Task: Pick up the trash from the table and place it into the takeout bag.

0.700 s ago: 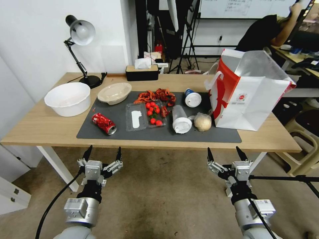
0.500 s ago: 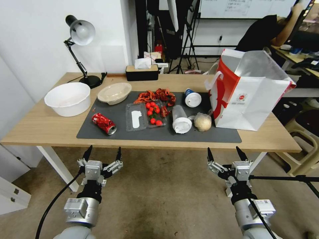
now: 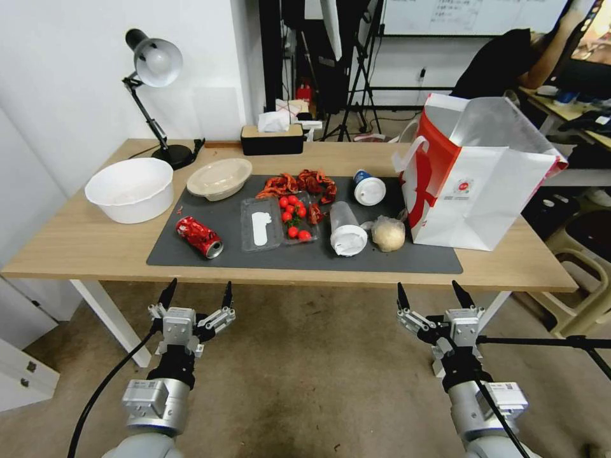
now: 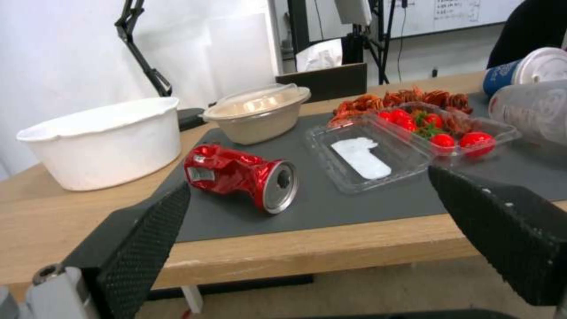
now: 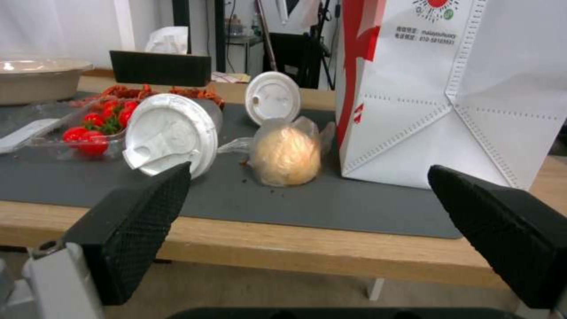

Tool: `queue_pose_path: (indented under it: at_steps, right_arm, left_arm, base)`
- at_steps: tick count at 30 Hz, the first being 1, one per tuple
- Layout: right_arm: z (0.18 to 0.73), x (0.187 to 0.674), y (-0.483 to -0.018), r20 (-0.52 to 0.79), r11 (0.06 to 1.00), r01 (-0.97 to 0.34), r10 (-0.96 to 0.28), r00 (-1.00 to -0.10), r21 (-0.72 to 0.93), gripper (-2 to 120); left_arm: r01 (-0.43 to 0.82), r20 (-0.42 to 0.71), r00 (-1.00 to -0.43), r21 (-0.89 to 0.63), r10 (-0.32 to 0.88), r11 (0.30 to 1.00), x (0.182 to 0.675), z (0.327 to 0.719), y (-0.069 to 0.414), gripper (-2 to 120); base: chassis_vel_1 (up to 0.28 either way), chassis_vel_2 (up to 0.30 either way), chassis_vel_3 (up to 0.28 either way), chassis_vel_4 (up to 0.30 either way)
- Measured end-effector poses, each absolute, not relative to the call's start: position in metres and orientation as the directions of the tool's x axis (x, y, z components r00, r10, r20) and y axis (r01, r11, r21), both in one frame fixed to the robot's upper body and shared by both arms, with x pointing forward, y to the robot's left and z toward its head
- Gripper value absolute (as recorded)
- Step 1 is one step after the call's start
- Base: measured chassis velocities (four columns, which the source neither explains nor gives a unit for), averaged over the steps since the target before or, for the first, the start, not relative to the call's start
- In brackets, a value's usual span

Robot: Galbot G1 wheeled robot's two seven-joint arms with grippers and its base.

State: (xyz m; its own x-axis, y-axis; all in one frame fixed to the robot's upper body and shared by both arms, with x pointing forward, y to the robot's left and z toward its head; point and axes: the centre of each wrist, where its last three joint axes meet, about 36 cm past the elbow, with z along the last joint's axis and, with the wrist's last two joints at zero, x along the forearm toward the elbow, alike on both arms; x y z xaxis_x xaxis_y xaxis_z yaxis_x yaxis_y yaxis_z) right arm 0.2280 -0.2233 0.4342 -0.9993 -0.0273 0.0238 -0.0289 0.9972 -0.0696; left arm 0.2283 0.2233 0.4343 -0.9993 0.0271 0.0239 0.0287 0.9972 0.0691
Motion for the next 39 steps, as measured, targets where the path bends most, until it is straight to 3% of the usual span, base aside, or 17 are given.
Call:
queue_pose_path:
  at_steps: [6, 17, 26, 39]
  right_arm:
    - [0.436, 0.232, -0.224, 0.024, 0.998, -0.024, -0.022, -0.999, -0.065, 100]
    - [0.462, 0.293, -0.247, 0.091, 0.997, 0.069, 0.068, -0.994, 0.017, 100]
    - [0.454, 0.318, -0.224, 0.011, 0.985, -0.042, -0.044, -0.999, 0.167, 100]
    - [0.444, 0.343, -0.208, -0.008, 0.966, -0.140, -0.142, -0.990, 0.215, 100]
  left_arm:
    - [0.025, 0.030, -0.999, 0.065, 0.023, 0.998, 0.230, 0.435, 0.223, 100]
    - [-0.022, 0.180, -0.984, -0.025, -0.017, 0.999, 0.261, 0.456, 0.224, 100]
    - [-0.038, 0.199, -0.980, -0.056, -0.026, 0.998, 0.267, 0.461, 0.229, 100]
    - [-0.044, 0.186, -0.982, -0.049, -0.034, 0.998, 0.265, 0.461, 0.232, 100]
  base:
    - [0.000, 0.000, 0.000, 0.000]
    - [0.000, 0.000, 0.000, 0.000]
    - [0.000, 0.000, 0.000, 0.000]
    - [0.000, 0.000, 0.000, 0.000]
